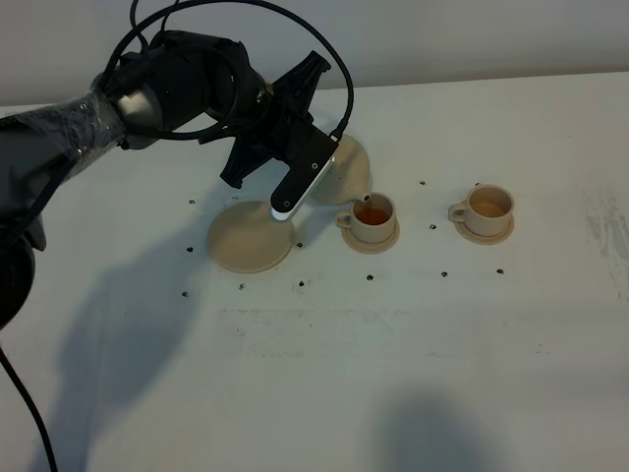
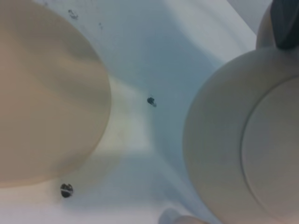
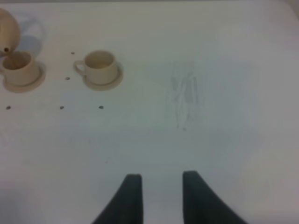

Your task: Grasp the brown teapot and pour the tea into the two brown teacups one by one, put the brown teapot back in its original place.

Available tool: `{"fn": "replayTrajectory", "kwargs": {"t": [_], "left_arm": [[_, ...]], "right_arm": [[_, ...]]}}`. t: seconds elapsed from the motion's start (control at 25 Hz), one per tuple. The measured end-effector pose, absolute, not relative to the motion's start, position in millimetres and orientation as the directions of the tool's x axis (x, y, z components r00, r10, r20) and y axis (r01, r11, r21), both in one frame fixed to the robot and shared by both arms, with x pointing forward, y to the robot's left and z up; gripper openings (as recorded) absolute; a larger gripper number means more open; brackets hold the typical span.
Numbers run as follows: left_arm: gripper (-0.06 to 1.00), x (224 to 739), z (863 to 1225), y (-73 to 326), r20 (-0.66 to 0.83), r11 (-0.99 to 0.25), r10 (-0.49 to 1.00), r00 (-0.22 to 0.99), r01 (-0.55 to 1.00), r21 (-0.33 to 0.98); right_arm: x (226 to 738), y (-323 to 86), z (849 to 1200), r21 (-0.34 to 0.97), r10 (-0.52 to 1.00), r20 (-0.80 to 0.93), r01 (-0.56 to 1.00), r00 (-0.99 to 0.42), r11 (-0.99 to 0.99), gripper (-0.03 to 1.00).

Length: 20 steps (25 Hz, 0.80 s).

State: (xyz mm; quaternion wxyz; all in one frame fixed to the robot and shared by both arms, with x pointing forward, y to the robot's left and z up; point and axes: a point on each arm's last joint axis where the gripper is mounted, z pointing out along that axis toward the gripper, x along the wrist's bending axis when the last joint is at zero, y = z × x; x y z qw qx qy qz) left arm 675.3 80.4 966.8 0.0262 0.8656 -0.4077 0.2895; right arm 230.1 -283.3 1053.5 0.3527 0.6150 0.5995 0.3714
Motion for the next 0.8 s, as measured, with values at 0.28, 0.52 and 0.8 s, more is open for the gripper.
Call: {"fn": "replayTrajectory", "kwargs": {"t": [0.28,0.52,0.8], "left_arm": [[0.12,674.8,966.9,78.9,0.52,-0.657,-0.701,0.489,-0.725,-0.205],[0.12,674.8,966.8,78.8,0.513,-0.649,-0.712,0.48,-0.729,-0.218],[0.12,673.8,967.1,75.9,0.512,-0.638,-0.722,0.465,-0.734,-0.233]], "right_arm": [[230.1,-283.3,1053.5,0.879,0.999,0.034,0.475,0.005,-0.032,0.23],[230.1,-283.3,1053.5,0.879,0.999,0.034,0.475,0.005,-0.032,0.23],[230.1,-283.3,1053.5,0.879,0.999,0.034,0.475,0.005,-0.032,0.23]]}}
